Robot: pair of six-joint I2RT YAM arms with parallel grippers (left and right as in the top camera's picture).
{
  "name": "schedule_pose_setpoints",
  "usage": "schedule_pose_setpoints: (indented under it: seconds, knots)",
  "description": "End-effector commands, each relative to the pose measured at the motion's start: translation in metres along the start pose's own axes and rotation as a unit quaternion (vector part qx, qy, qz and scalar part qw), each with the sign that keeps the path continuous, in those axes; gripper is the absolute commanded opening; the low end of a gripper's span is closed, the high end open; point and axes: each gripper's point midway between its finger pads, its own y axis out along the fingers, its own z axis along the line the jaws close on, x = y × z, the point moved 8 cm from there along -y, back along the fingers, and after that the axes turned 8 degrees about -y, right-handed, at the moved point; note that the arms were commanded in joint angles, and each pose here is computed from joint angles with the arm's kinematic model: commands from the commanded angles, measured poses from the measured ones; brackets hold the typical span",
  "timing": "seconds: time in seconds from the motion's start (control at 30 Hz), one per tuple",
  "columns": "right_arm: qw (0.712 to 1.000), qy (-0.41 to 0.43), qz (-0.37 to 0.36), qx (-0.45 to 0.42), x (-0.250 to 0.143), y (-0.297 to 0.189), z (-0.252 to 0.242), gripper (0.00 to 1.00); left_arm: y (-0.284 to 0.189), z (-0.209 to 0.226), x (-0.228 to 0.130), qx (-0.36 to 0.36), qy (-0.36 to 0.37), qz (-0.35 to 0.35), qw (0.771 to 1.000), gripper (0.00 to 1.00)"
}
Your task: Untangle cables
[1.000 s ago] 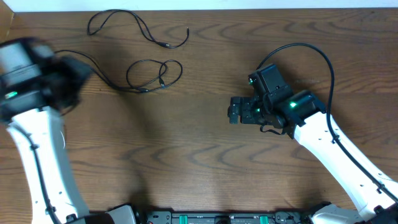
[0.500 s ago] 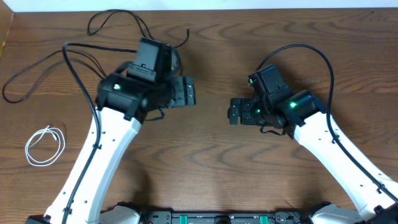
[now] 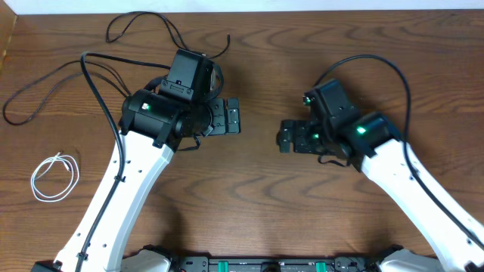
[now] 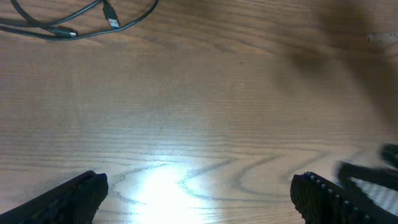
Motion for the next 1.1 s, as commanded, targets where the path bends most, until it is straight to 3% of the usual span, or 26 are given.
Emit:
schedule_pose_setpoints:
  seconds: [0.0, 0.23, 0.43, 1.07]
  knots:
    - [0.994, 0.0, -0.102, -0.031, 0.005, -0.055, -0.007, 0.99, 0.002, 0.001, 0.0, 0.011, 0.007, 0.002, 1.0, 1.0]
    - [0.971, 0.009, -0.23, -0.059, -0.021, -0.133, -0.025, 0.99, 0.002, 0.001, 0.0, 0.011, 0.007, 0.002, 1.0, 1.0]
    - [0.954, 0.012, -0.298, -0.028, -0.042, -0.175, -0.029, 0.99, 0.002, 0.001, 0.0, 0.011, 0.007, 0.002, 1.0, 1.0]
    - [0.949, 0.019, -0.313, -0.027, -0.047, -0.183, -0.034, 0.99, 0.002, 0.001, 0.0, 0.011, 0.007, 0.002, 1.0, 1.0]
